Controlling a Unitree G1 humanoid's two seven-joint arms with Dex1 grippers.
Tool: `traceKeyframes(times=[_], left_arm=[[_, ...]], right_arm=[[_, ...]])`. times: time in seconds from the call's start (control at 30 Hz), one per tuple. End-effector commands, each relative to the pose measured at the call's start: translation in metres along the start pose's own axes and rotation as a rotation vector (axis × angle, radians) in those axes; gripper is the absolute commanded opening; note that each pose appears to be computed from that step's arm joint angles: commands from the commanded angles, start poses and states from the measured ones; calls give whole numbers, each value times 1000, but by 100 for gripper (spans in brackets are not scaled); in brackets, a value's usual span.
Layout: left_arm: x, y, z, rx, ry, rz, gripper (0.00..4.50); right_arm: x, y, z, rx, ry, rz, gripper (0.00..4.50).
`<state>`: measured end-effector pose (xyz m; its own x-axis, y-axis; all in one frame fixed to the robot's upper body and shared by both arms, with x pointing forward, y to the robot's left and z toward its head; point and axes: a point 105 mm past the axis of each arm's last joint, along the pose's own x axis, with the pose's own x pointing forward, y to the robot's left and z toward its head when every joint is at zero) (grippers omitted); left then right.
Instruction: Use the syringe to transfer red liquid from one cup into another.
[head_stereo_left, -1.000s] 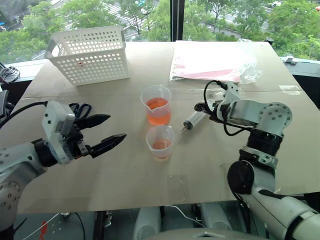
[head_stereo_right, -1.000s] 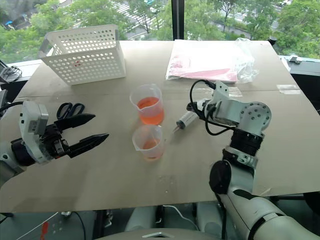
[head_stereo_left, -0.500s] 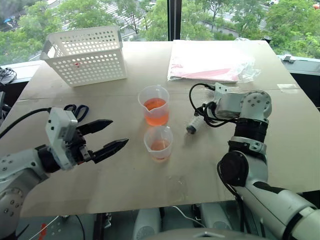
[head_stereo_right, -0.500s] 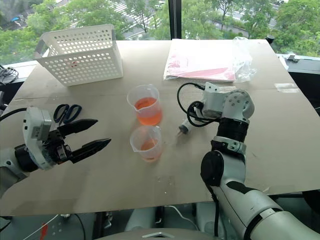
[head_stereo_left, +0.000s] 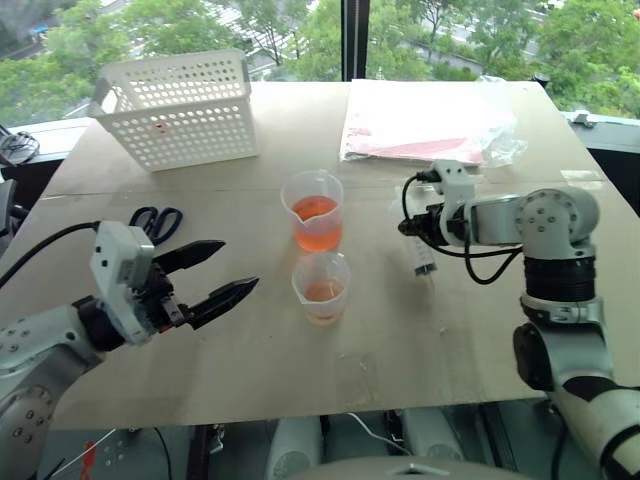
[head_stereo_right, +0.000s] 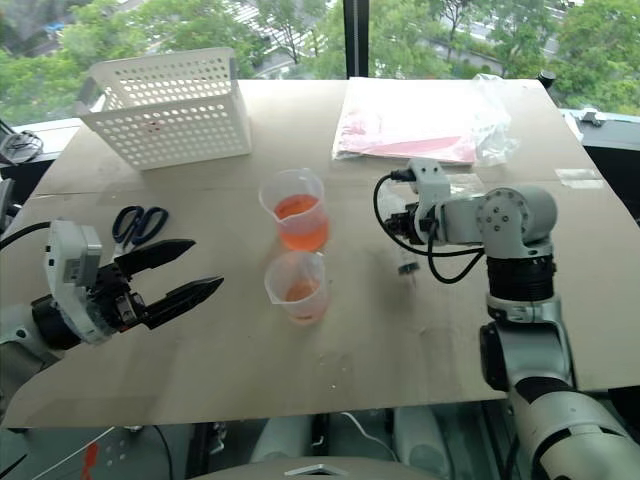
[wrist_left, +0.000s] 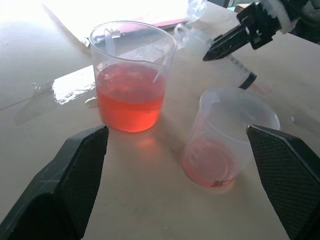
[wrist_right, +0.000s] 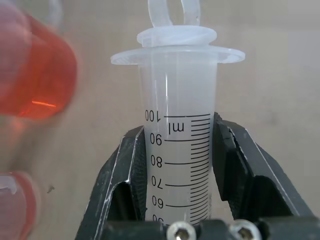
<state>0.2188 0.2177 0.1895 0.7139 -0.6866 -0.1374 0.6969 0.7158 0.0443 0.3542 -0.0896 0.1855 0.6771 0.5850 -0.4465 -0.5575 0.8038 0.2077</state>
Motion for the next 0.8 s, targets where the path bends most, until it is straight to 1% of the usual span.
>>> traceKeyframes(times=[0.03, 0.1, 0.13, 0.2, 0.23, 0.3, 0.37, 0.4, 0.47, 0.6, 0.7, 0.73, 0.8], left_arm=[[-3, 1, 10, 56, -37, 29, 450], [-3, 5, 11, 58, -49, 43, 450], [-3, 8, 12, 62, -54, 54, 450], [-3, 18, 17, 60, -88, 94, 450], [-3, 24, 20, 56, -109, 119, 450], [-2, 39, 30, 86, -145, 195, 450], [-1, 53, 42, 100, -171, 257, 450], [0, 58, 48, 109, -183, 280, 450], [3, 67, 61, 129, -187, 314, 450], [9, 77, 82, 168, -167, 360, 450], [16, 84, 111, 221, -192, 383, 450], [20, 82, 123, 234, -215, 357, 450], [27, 76, 138, 257, -237, 301, 450]], right_arm=[[-44, 59, 59, -165, -325, 372, 141], [-57, 77, 81, -200, -452, 470, 141], [-62, 85, 93, -195, -538, 506, 141], [-64, 103, 110, -236, -697, 560, 141], [-62, 109, 115, -256, -745, 565, 141], [-51, 115, 123, -237, -849, 551, 141], [-38, 122, 126, -221, -924, 550, 141], [-33, 123, 128, -185, -984, 546, 141], [-19, 127, 126, -187, -1043, 520, 141], [0, 134, 119, -205, -1054, 512, 141], [26, 133, 96, -249, -1014, 467, 141], [35, 135, 86, -286, -997, 456, 140], [46, 135, 74, -320, -975, 440, 140]])
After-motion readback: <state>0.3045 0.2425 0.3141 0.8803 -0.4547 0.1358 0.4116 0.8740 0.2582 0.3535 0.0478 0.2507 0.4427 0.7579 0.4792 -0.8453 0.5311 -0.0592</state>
